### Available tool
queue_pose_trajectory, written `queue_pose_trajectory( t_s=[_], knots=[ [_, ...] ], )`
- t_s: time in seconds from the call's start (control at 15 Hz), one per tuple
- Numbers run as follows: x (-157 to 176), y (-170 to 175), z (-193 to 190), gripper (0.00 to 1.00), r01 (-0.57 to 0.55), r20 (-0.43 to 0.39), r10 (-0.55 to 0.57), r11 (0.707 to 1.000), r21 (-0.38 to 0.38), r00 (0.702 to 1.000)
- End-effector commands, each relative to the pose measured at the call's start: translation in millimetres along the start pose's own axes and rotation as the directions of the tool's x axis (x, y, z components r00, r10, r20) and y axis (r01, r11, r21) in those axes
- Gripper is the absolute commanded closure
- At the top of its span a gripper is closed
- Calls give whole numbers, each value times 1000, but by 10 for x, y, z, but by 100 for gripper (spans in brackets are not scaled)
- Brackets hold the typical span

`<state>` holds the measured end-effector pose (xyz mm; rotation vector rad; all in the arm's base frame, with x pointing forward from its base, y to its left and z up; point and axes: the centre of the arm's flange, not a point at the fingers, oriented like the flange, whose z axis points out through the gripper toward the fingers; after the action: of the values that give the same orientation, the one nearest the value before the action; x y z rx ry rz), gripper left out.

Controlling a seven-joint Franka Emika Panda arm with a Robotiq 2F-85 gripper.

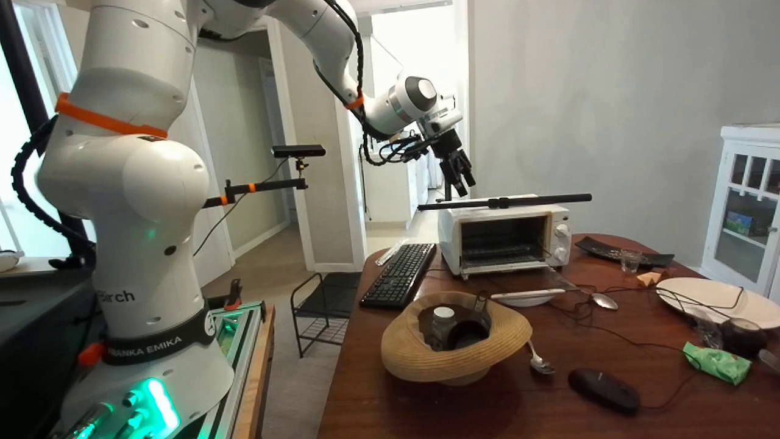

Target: Put the black stick on the microwave

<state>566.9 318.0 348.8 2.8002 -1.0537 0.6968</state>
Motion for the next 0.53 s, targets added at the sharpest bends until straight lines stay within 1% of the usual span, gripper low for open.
queue_pose_trajectory(
  t_s=[0.0, 0.07, 0.13, 0.2, 0.47],
  knots=[
    [-193, 694, -15, 0, -185, 1, 186, 980, -80, 983],
    [-187, 761, 72, 0, -235, 2, 237, 966, -103, 972],
    [-92, 410, 94, 0, -146, 5, 147, 987, -72, 989],
    [-118, 466, 110, 0, -151, 5, 152, 985, -78, 988],
    [-78, 415, 79, 0, -154, 16, 156, 986, -63, 988]
  ],
)
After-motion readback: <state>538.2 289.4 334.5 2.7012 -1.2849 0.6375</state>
